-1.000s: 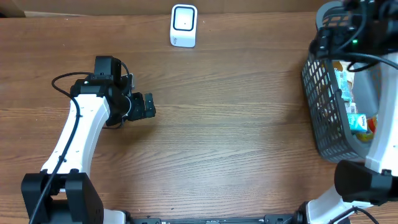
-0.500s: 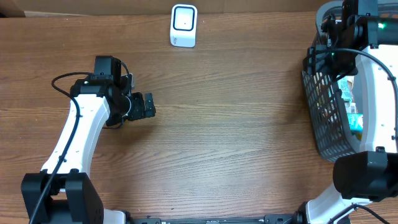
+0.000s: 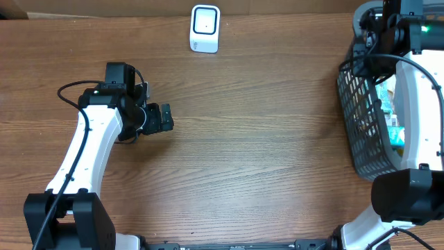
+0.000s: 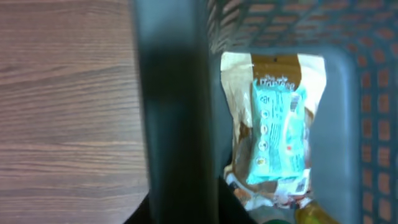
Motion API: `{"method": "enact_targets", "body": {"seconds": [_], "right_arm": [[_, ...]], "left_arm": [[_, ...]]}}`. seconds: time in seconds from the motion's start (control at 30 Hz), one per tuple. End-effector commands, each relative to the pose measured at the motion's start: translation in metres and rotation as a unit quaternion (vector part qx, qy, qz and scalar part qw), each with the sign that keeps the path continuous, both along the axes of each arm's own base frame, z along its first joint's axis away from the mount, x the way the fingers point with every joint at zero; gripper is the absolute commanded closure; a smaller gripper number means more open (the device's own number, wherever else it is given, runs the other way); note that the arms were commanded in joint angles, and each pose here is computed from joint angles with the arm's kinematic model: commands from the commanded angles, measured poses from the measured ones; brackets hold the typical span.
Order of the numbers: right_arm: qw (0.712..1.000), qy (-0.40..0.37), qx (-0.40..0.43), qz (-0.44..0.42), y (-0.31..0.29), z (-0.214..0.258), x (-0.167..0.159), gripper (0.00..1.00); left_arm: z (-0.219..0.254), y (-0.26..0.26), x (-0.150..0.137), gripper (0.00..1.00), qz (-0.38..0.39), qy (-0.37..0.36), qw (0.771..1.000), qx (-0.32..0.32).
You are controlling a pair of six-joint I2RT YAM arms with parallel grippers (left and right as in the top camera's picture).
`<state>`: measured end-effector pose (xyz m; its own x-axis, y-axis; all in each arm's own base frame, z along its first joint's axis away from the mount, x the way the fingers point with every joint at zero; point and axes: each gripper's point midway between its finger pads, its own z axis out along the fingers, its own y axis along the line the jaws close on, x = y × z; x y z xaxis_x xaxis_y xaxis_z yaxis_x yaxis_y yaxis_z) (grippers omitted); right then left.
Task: Scan the item barcode
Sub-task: 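Reach into the basket with the right gripper and grasp the yellow bottle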
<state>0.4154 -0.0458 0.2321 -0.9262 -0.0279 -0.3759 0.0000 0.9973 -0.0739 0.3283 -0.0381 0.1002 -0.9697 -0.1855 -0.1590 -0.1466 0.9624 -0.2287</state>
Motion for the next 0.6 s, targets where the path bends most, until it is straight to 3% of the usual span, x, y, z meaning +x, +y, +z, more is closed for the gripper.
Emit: {"method": "enact_targets", "body": {"seconds": [0.0, 0.37, 0.57], "right_arm": [[1.0, -0.012, -0.002, -0.018, -0.005, 0.003, 0.004, 0.94], [0.997, -0.08, -0.004, -0.011, -0.006, 0.018, 0.034, 0.96], [0.993, -0.102, 0.011, 0.052, 0.008, 0.017, 0.051, 0.96]], "left_arm": [[0.002, 0.002, 0.004, 0.0, 0.004, -0.005, 1.0, 0.002], [0.002, 0.002, 0.004, 0.0, 0.004, -0.005, 1.0, 0.002], [0.002, 0.002, 0.004, 0.01, 0.004, -0.005, 1.0, 0.002]]}}
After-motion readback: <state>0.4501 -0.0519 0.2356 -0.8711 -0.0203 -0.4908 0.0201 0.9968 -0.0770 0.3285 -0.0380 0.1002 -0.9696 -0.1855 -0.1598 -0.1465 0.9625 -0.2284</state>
